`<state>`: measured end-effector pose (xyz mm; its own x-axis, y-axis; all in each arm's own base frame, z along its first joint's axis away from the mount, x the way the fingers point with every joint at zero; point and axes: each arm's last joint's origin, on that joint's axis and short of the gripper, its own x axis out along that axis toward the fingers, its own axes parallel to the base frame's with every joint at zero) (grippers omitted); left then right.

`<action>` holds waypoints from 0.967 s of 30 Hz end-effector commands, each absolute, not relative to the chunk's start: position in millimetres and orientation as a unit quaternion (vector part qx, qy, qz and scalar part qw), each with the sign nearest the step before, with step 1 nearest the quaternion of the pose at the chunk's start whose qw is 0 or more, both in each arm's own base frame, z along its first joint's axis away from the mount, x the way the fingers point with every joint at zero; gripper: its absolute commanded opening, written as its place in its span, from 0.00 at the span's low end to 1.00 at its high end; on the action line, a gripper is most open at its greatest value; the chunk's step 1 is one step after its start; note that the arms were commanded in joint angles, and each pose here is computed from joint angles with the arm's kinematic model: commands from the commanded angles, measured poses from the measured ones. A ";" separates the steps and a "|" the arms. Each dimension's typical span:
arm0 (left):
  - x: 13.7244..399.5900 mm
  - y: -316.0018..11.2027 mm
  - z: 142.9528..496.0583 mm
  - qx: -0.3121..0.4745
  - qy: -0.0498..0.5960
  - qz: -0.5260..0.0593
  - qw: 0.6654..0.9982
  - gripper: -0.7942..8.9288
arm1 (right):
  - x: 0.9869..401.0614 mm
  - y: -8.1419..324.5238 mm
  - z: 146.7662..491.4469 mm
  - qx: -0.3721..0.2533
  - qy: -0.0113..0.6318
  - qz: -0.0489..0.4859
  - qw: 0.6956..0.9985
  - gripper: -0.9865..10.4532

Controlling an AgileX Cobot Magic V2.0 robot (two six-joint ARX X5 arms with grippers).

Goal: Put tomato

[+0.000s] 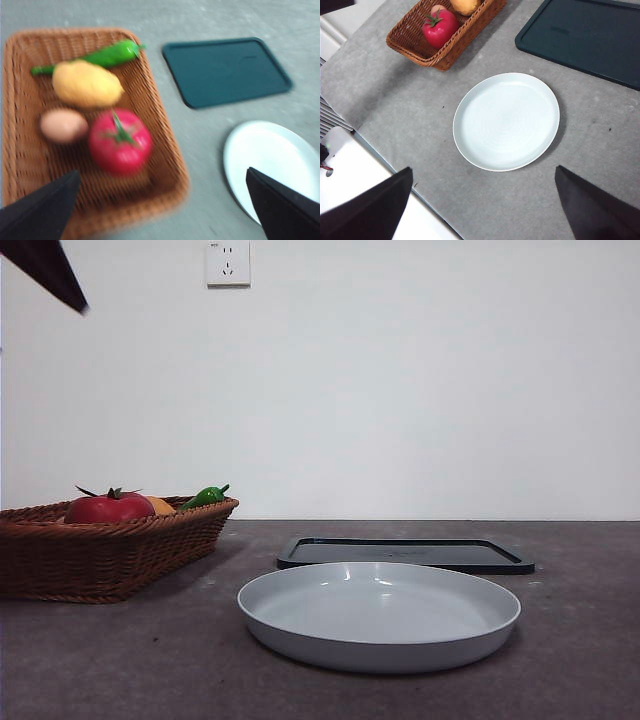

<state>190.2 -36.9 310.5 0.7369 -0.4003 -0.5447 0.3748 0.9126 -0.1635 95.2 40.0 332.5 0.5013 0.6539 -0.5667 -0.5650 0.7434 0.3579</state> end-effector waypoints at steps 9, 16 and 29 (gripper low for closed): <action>256.5 -53.3 272.9 0.046 0.316 -0.189 0.929 0.63 | 95.6 40.7 338.3 0.066 0.345 0.356 0.866 0.48; 279.7 -59.4 248.5 0.061 0.331 -0.194 0.921 0.63 | 95.4 40.6 338.2 0.066 0.346 0.356 0.866 0.48; 301.3 -64.0 215.6 0.071 0.360 -0.198 0.909 0.63 | 94.9 40.5 337.5 0.067 0.351 0.355 0.864 0.48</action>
